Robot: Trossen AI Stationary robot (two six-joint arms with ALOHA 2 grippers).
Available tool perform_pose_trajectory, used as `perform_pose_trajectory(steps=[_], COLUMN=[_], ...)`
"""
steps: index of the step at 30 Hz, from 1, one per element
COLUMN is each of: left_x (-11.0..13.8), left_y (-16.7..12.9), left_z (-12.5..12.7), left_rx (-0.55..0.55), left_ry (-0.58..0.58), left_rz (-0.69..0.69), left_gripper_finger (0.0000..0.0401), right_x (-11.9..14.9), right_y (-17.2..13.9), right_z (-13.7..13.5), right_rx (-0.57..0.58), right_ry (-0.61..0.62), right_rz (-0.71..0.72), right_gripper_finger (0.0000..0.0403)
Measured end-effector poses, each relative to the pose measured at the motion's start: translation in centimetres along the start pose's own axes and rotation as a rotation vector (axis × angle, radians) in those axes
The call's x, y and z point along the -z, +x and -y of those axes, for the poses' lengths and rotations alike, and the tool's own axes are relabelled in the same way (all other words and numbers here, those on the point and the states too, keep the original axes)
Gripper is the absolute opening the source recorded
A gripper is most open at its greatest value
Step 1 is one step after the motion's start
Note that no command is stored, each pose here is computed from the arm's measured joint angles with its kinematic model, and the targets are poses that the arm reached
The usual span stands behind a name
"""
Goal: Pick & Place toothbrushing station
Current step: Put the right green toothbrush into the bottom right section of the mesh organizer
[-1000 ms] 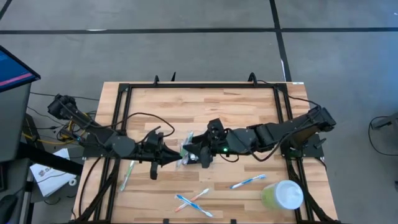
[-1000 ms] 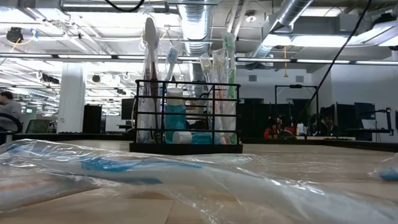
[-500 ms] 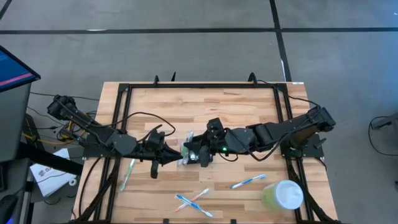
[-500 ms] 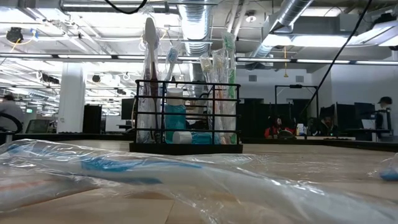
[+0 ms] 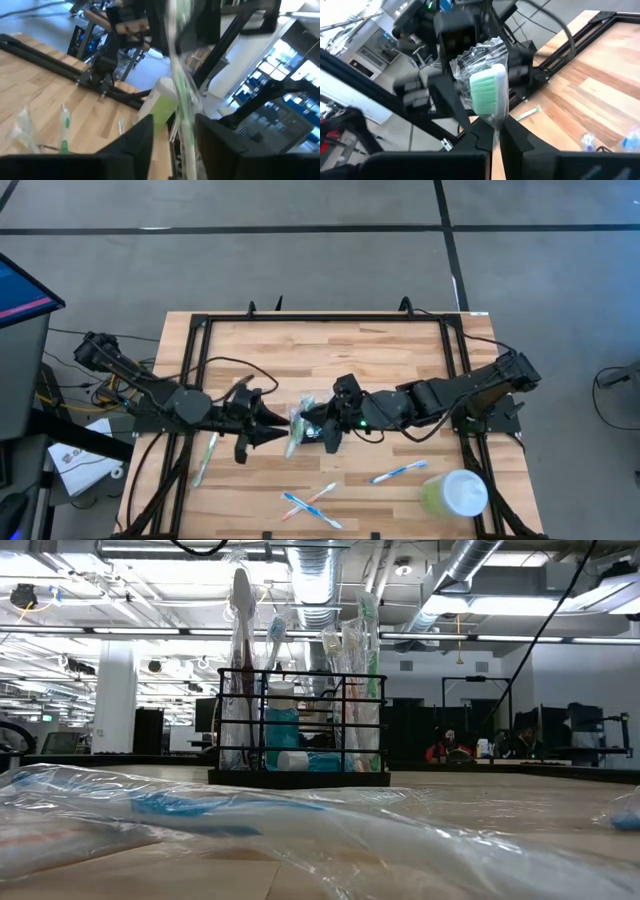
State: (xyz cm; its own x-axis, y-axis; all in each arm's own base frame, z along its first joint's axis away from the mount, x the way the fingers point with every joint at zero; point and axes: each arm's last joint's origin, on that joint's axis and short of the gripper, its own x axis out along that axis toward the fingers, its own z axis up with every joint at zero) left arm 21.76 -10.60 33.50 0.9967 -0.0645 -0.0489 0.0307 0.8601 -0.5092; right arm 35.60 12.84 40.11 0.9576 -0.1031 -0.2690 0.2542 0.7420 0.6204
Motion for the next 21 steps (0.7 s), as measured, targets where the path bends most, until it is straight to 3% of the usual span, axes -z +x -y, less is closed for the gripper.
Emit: perform_pose_trajectory(steps=[4, 8, 14, 21], left_x=[-1.6, -3.0, -3.8, -3.5], left_y=[-1.9, -4.0, -5.7, -5.3], left_z=[-0.1, -0.6, -1.3, -1.4], left_rx=[0.019, -0.026, -0.129, -0.161], left_ry=[-0.016, -0.001, 0.004, 0.011], left_rz=[0.041, 0.086, 0.131, 0.128], left_gripper_finger=[0.0191, 0.0221, 0.0222, 0.0206], right_x=[0.0, 0.2, 2.7, 8.1], right_y=[-0.9, -2.5, -4.5, -2.5], right_z=[-0.8, -1.5, -1.8, -1.2], right_rx=[0.010, 0.104, 0.275, 0.455], right_ry=[-0.043, -0.108, -0.186, -0.257], right_rz=[-0.020, -0.016, 0.003, 0.049], right_gripper_finger=[0.0004, 0.0003, 0.0001, 0.0001])
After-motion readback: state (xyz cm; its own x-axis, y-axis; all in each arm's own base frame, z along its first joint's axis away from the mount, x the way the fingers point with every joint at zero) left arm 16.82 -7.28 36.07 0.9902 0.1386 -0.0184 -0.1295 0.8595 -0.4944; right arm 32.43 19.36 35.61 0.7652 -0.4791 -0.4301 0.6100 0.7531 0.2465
